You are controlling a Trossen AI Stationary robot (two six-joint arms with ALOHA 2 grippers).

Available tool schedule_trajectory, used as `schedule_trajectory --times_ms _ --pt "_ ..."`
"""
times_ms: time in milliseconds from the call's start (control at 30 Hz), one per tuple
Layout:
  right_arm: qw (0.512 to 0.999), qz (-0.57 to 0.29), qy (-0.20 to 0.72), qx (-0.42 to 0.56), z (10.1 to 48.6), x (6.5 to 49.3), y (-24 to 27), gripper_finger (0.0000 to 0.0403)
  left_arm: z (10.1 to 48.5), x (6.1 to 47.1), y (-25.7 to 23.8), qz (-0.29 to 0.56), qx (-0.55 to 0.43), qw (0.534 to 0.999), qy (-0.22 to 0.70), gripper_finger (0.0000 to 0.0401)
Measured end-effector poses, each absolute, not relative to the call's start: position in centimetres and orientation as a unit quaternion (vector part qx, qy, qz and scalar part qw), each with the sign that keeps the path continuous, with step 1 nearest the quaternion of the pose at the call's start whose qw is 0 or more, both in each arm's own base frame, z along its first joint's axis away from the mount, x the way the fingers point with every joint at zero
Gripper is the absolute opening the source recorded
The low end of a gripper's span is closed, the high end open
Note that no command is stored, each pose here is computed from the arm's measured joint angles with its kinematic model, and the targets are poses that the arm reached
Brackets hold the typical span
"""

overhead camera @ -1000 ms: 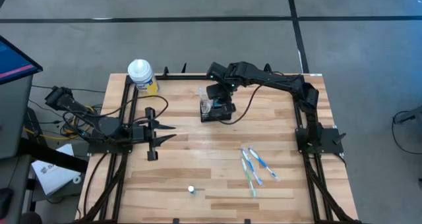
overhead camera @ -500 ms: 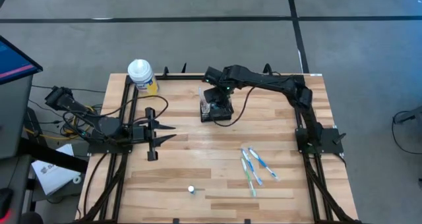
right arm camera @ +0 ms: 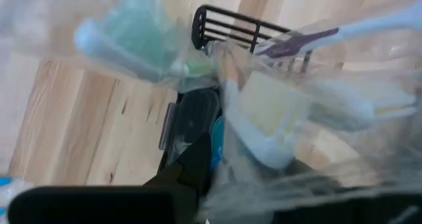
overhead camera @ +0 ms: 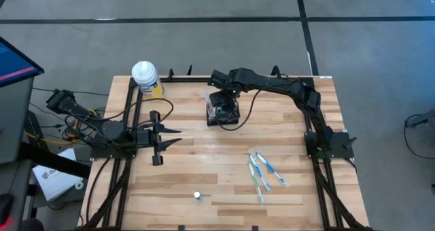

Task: Pick & Place toothbrushing station
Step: Put the mouthwash into the black mesh organizer

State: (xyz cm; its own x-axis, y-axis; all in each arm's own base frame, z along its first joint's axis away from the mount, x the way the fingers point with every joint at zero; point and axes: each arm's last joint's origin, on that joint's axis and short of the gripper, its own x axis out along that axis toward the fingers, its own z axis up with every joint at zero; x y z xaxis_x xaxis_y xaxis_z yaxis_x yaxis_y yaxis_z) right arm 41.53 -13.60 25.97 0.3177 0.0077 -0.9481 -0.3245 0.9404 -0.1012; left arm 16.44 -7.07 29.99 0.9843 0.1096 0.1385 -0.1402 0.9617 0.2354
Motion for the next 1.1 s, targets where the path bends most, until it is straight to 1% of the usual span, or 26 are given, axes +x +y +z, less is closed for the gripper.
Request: schedule_trajectory --times_ms 200,467,633,733,767,900,1100 --pt "0.803 0.106 0.571 -0.135 26.0 41.5 -13.7 0.0082 30.0 16.4 -7.1 0.063 0.123 0.988 -0.062 0.0092" --pt "0.818 0.111 0.548 -0.132 25.8 41.9 -13.9 0.0082 30.0 16.4 -7.1 0.063 0.123 0.988 -0.062 0.0092" --pt "0.814 0.112 0.556 -0.126 25.6 41.7 -14.1 0.0082 30.0 16.4 -7.1 0.063 0.123 0.988 -0.062 0.0092" --pt "0.809 0.116 0.564 -0.121 24.2 42.3 -14.3 0.0082 30.0 16.4 -7.1 0.063 0.123 0.988 -0.062 0.0092" --pt "0.802 0.117 0.573 -0.116 24.0 42.1 -14.3 0.0082 30.0 16.4 -7.1 0.063 0.123 0.988 -0.062 0.0092" --pt "0.803 0.120 0.574 -0.109 23.1 42.6 -14.4 0.0082 30.0 16.4 -7.1 0.063 0.123 0.988 -0.062 0.0092" --pt "0.802 0.119 0.576 -0.105 23.1 42.5 -14.4 0.0092 30.0 16.4 -7.1 0.063 0.123 0.988 -0.062 0.0092"
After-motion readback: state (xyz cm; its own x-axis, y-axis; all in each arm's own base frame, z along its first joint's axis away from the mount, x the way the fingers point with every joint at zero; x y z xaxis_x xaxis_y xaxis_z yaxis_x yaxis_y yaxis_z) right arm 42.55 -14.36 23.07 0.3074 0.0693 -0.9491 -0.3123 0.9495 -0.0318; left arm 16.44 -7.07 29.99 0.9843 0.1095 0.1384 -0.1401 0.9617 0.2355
